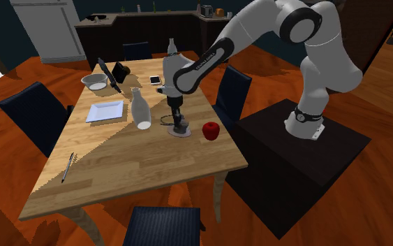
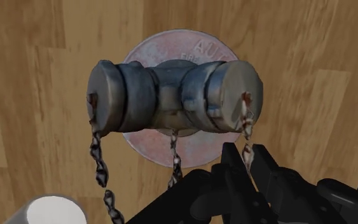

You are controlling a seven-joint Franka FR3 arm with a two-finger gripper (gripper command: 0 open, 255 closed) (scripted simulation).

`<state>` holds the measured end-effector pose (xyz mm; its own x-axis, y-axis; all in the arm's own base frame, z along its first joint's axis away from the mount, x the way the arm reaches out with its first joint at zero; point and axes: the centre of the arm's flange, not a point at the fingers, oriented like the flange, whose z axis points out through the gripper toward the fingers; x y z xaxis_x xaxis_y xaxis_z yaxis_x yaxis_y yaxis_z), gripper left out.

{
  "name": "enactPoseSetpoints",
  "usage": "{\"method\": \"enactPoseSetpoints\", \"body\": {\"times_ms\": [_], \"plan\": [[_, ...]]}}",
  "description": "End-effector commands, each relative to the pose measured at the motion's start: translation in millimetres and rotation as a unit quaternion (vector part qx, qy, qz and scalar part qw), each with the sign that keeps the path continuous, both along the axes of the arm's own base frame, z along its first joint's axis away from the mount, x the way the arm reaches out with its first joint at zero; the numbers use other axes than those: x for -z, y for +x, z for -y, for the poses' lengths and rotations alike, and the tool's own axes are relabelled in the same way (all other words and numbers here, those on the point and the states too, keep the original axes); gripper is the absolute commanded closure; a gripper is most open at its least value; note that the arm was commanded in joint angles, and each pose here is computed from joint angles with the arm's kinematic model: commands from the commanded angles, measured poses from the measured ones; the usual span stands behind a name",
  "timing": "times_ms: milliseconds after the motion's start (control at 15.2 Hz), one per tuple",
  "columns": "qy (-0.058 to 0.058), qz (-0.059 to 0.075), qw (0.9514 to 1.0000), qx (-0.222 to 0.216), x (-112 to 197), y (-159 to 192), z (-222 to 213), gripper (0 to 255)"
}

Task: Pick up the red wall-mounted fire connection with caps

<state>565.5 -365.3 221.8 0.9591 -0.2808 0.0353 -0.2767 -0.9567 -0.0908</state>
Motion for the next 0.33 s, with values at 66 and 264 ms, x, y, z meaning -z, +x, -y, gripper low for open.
{"method": "enactPoseSetpoints", "body": {"times_ms": [66, 264], "plan": [[0.000, 0.000, 1.0000, 0.000, -17, 2, 0, 255], [0.000, 0.000, 1.0000, 0.000, -23, 2, 0, 255]]}}
